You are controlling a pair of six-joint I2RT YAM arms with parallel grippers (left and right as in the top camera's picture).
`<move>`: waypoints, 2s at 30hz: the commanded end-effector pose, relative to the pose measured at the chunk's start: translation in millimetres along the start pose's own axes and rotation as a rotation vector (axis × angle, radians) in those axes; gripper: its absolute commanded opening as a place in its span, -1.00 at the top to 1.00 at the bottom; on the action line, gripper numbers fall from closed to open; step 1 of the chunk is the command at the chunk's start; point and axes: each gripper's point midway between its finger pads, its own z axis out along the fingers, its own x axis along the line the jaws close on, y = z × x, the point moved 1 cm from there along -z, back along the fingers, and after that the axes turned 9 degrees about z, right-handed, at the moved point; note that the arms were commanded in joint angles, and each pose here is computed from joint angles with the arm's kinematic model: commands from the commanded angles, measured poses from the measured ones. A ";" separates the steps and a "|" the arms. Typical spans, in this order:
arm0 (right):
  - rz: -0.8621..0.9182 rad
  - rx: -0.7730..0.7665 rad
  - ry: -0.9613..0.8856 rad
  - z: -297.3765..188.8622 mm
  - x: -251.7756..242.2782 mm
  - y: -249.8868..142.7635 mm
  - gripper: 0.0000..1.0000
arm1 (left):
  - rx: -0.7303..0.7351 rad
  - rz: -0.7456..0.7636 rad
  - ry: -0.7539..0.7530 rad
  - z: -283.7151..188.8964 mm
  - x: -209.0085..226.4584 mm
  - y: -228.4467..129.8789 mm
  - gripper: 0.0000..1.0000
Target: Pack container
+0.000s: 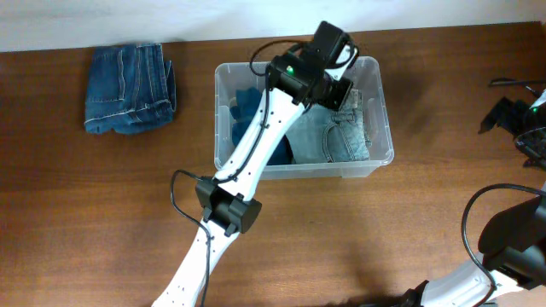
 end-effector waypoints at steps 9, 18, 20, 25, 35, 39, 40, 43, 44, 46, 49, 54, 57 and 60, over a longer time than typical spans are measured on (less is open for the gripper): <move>-0.008 -0.007 -0.003 -1.3 -0.6 0.5 -0.97 | 0.089 -0.004 0.078 50.5 21.9 -27.2 0.95; -0.008 -0.007 -0.003 -1.3 -0.6 0.5 -0.97 | 0.122 -0.019 0.083 73.5 32.8 -41.6 0.92; -0.008 -0.007 -0.003 -1.3 -0.6 0.5 -0.97 | 0.152 -0.022 0.081 80.3 33.3 -50.8 0.92; -0.008 -0.007 -0.003 -1.3 -0.6 0.5 -0.97 | 0.169 -0.024 0.080 81.1 33.2 -55.2 0.74; -0.008 -0.007 -0.003 -1.3 -0.6 0.5 -0.97 | -0.037 0.108 0.165 -50.0 35.2 16.3 0.40; -0.008 -0.007 -0.003 -1.3 -0.6 0.5 -0.97 | -0.116 0.081 0.370 -127.2 69.8 33.8 -0.04; -0.008 -0.007 -0.003 -1.3 -0.6 0.5 -0.97 | -0.122 0.067 0.431 -144.0 81.9 33.7 -0.06; -0.008 -0.007 -0.003 -1.3 -0.6 0.5 -0.97 | -0.111 0.005 0.623 -193.2 127.4 23.3 -0.63; -0.008 -0.007 -0.003 -1.3 -0.6 0.5 -0.97 | -0.096 -0.026 0.695 -210.5 148.6 15.2 -0.64; -0.008 -0.007 -0.003 -1.3 -0.6 0.5 -0.97 | -0.057 -0.104 0.808 -239.6 195.8 -6.2 -0.98; -0.008 -0.007 -0.003 -1.3 -0.6 0.5 -0.97 | -0.035 -0.260 0.900 -269.3 259.3 -40.0 -0.98; -0.008 -0.007 -0.003 -1.3 -0.6 0.5 -0.97 | -0.076 -0.484 0.846 -300.4 341.5 -95.3 -0.61; -0.008 -0.007 -0.003 -1.3 -0.6 0.5 -0.97 | -0.120 -0.542 0.781 -302.9 370.8 -112.3 0.84; -0.008 -0.007 -0.003 -1.3 -0.6 0.5 -0.97 | -0.161 -0.584 0.777 -299.9 407.3 -129.4 0.99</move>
